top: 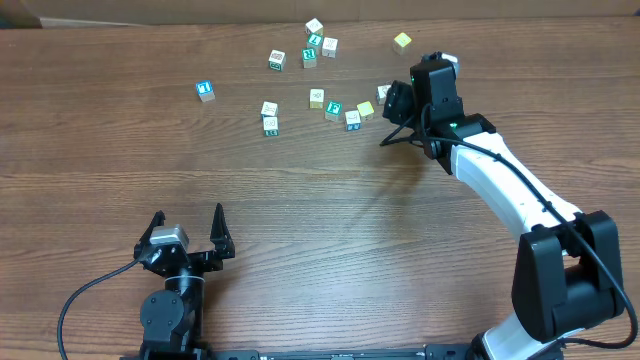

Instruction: Form a horizontal line

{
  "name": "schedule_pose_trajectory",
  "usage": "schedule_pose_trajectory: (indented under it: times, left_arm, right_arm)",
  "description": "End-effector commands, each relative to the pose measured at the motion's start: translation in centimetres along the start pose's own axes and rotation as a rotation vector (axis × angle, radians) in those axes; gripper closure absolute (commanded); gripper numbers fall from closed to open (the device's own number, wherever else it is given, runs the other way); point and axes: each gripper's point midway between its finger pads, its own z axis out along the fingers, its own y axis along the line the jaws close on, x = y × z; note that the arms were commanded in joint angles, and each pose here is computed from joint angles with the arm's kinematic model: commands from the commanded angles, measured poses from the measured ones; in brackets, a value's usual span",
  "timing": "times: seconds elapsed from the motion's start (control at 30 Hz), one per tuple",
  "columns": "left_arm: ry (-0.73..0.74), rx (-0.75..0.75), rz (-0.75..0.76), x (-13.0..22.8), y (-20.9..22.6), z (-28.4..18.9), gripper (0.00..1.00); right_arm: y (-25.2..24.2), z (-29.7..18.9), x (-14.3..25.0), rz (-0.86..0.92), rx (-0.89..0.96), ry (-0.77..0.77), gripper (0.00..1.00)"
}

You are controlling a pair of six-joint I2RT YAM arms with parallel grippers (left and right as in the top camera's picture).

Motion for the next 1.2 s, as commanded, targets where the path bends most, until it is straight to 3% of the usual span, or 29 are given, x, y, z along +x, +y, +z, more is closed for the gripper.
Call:
schedule_pose_trajectory:
  times: [0.0,0.5,0.97,1.17]
  left_arm:
    - [-0.009,-0.006,0.021,-0.1,0.2,0.0,0.0]
    - [-0.009,-0.006,0.021,-0.1,0.2,0.0,0.0]
    - [-0.009,-0.006,0.021,-0.1,0.2,0.0,0.0]
    - [-0.009,-0.006,0.021,-0.1,0.2,0.0,0.01]
  right_arm:
    - [1.4,1.6,2.3,-0.005,-0.088,0.086,0.22]
    - [4.3,8.4,7.9,-0.013,-0.26,0.191,0.22]
    - [5.6,9.2,6.3,-0.015,-0.32,0.101,0.25]
    - [3.6,10.4,5.1,0.048,-0.205,0.021,0.23]
